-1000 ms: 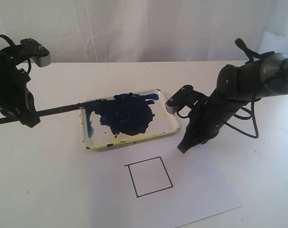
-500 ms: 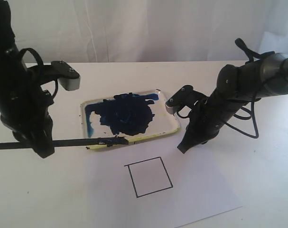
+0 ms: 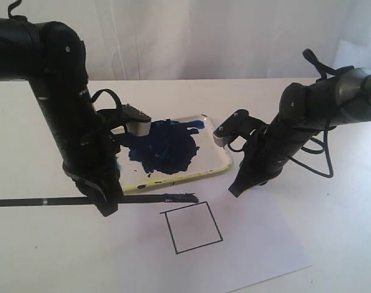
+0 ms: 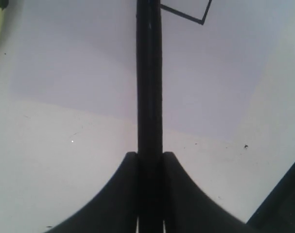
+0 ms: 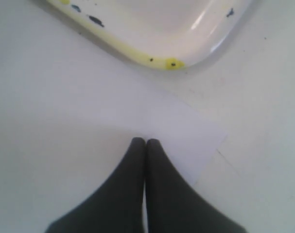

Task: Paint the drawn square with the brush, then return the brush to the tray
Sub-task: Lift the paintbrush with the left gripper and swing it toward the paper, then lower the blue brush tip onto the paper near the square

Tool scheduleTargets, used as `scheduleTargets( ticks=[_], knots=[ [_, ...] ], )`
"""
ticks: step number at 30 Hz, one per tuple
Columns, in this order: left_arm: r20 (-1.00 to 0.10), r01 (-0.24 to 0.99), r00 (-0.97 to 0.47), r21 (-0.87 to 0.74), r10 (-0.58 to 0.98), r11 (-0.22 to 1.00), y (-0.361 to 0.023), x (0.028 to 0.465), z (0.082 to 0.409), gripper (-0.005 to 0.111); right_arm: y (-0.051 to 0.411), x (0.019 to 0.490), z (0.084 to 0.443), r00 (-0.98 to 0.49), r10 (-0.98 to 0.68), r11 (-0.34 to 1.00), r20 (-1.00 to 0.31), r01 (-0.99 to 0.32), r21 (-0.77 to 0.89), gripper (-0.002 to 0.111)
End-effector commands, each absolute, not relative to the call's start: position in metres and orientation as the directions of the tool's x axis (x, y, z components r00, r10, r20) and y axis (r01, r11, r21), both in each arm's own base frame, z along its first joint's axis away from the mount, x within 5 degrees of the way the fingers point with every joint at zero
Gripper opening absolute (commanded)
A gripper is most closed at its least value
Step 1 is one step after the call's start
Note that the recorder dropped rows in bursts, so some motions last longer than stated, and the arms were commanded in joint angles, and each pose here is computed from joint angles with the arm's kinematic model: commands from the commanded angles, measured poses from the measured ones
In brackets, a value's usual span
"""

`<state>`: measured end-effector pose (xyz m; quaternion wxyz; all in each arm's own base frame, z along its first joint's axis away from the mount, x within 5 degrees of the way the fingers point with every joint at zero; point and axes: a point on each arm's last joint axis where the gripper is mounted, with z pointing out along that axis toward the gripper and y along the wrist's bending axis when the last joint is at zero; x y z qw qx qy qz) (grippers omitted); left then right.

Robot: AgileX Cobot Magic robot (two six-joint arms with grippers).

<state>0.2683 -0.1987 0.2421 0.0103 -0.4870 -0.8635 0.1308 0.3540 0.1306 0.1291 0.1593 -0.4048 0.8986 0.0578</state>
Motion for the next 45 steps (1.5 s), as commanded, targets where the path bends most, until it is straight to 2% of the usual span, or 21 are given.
scheduleTargets(
  ticks=[1,11,19,28,45],
  knots=[
    [-0.122,0.835,-0.516,-0.292,0.848,0.466,-0.203,0.264,0.246,0.000,0.130,0.351,0.123,-0.615,-0.730,0.646,-0.298,-0.763,-0.011,0.000],
    [-0.097,0.837,-0.504,-0.299,0.858,0.458,-0.208,0.271,0.224,0.000,0.130,0.351,0.123,-0.614,-0.730,0.647,-0.299,-0.763,-0.012,0.000],
    [-0.139,0.849,-0.497,-0.280,0.856,0.447,-0.211,0.274,0.223,0.000,0.130,0.352,0.123,-0.614,-0.730,0.647,-0.301,-0.762,-0.014,0.000],
    [-0.108,0.850,-0.486,-0.290,0.867,0.440,-0.211,0.276,0.206,0.000,0.130,0.352,0.123,-0.614,-0.730,0.647,-0.301,-0.762,-0.014,0.000],
    [-0.060,0.853,-0.470,-0.286,0.881,0.436,-0.207,0.275,0.205,0.000,0.130,0.352,0.123,-0.614,-0.730,0.647,-0.301,-0.762,-0.014,0.000]
  ],
)
